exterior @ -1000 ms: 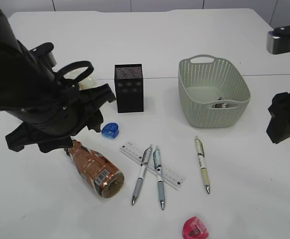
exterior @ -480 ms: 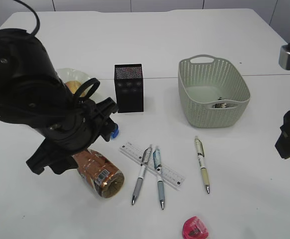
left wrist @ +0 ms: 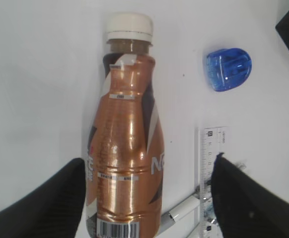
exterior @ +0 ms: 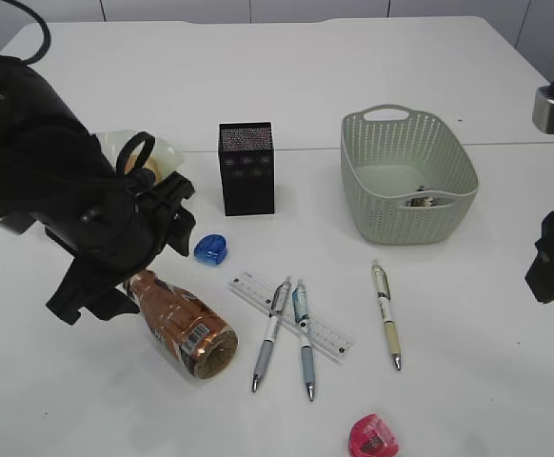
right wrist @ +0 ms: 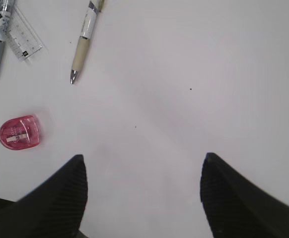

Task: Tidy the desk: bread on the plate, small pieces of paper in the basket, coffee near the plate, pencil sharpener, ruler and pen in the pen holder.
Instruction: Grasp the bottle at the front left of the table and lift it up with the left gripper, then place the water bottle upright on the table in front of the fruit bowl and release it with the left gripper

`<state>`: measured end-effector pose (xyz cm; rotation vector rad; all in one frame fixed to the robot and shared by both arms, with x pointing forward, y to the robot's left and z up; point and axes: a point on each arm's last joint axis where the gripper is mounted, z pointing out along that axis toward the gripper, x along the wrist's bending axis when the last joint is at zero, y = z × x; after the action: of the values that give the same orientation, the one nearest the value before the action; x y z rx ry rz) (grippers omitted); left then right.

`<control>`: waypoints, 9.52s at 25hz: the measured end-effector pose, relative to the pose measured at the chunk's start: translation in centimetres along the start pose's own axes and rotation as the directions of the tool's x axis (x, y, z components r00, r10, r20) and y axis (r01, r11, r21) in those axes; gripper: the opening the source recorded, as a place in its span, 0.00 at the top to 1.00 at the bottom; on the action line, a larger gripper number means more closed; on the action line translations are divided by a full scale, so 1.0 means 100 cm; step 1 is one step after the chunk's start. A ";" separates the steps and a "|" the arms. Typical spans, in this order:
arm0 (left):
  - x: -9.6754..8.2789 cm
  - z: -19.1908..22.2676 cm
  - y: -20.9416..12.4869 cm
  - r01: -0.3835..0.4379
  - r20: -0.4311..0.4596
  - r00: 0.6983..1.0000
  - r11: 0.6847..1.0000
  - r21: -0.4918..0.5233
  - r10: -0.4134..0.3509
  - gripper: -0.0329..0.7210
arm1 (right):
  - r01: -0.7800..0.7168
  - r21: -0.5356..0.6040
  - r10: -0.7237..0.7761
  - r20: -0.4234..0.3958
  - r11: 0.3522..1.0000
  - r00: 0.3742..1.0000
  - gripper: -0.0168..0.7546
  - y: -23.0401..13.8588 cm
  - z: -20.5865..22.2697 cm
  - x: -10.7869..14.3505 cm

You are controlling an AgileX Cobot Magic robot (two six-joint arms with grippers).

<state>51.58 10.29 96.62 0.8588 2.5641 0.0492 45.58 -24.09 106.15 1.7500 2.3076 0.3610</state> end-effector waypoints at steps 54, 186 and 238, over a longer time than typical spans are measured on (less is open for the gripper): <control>0.003 0.003 0.014 -0.909 -0.160 0.414 0.415 -0.026 0.896 0.44 | 0.000 -0.028 0.000 0.000 1.000 1.000 0.31 0.003 0.000 0.000; 0.103 0.107 0.083 -0.647 0.153 0.103 0.183 -0.740 0.983 0.28 | -0.040 -0.049 0.037 -0.062 0.998 0.997 0.31 0.005 0.000 0.005; 0.089 0.074 0.089 -0.594 0.105 0.079 0.131 -0.794 0.991 0.14 | -0.023 -0.050 0.022 -0.036 0.998 0.999 0.31 0.005 0.000 0.003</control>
<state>53.34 21.92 87.98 1.6553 0.8602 0.7344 45.91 -23.67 106.31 1.7609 2.2840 0.4533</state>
